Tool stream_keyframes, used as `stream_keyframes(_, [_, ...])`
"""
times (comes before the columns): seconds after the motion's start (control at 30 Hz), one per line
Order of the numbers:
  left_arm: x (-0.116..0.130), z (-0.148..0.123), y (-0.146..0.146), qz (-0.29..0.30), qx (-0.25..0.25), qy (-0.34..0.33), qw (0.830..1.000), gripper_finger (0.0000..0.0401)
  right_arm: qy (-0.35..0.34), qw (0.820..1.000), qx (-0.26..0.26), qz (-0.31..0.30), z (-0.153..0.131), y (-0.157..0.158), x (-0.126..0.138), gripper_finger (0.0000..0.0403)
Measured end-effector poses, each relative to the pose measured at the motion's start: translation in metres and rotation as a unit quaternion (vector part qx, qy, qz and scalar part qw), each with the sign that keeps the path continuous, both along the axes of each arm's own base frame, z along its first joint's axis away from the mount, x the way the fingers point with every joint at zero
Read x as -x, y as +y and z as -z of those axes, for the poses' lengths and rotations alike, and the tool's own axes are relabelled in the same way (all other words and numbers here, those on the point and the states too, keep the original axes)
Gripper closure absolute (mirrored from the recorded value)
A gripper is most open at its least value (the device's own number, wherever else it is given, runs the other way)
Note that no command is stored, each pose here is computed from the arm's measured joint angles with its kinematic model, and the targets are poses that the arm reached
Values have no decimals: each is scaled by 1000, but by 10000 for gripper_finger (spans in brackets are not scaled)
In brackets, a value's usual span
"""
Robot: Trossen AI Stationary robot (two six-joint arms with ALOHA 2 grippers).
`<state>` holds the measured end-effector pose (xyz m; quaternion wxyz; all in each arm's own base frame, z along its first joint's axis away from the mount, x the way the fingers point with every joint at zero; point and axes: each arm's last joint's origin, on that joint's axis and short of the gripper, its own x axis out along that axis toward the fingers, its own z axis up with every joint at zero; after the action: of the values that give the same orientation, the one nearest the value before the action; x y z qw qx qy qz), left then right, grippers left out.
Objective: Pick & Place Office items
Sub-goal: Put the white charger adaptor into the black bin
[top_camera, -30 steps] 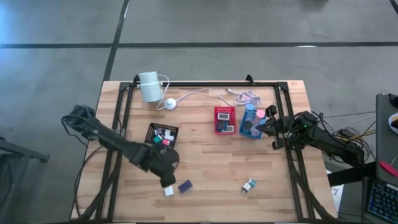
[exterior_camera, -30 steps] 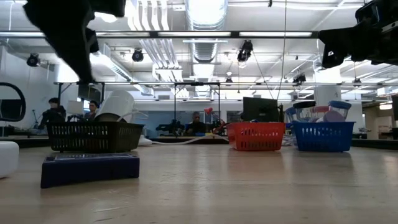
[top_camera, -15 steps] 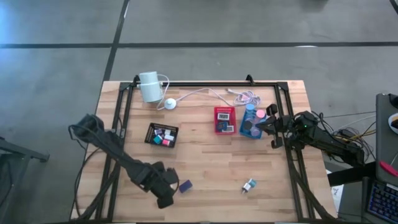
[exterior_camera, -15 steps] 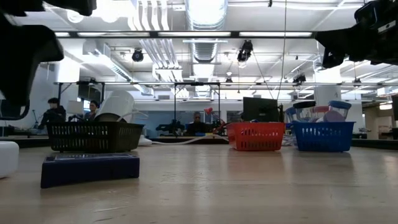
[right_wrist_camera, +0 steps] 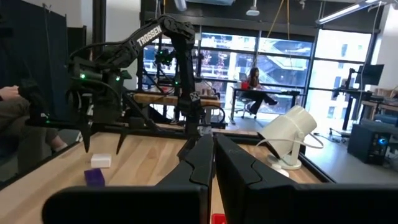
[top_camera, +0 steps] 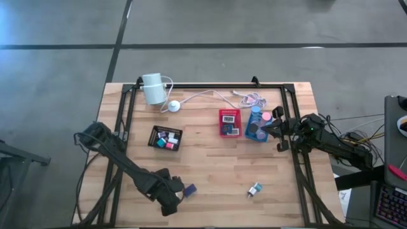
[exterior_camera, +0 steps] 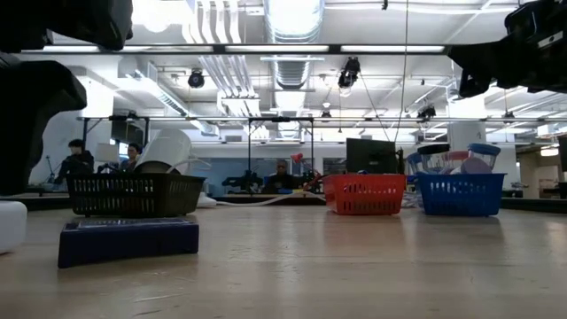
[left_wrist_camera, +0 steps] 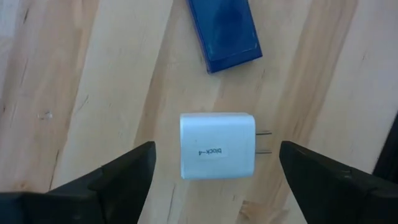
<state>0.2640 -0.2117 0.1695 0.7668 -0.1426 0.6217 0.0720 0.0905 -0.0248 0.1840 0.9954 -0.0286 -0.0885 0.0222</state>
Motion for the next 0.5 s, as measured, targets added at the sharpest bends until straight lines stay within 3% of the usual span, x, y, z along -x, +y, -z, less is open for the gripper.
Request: stream_keyframes(0.5, [0, 16, 1, 5, -16, 15, 1000, 55, 6, 1000, -1, 0, 1, 0, -1, 392])
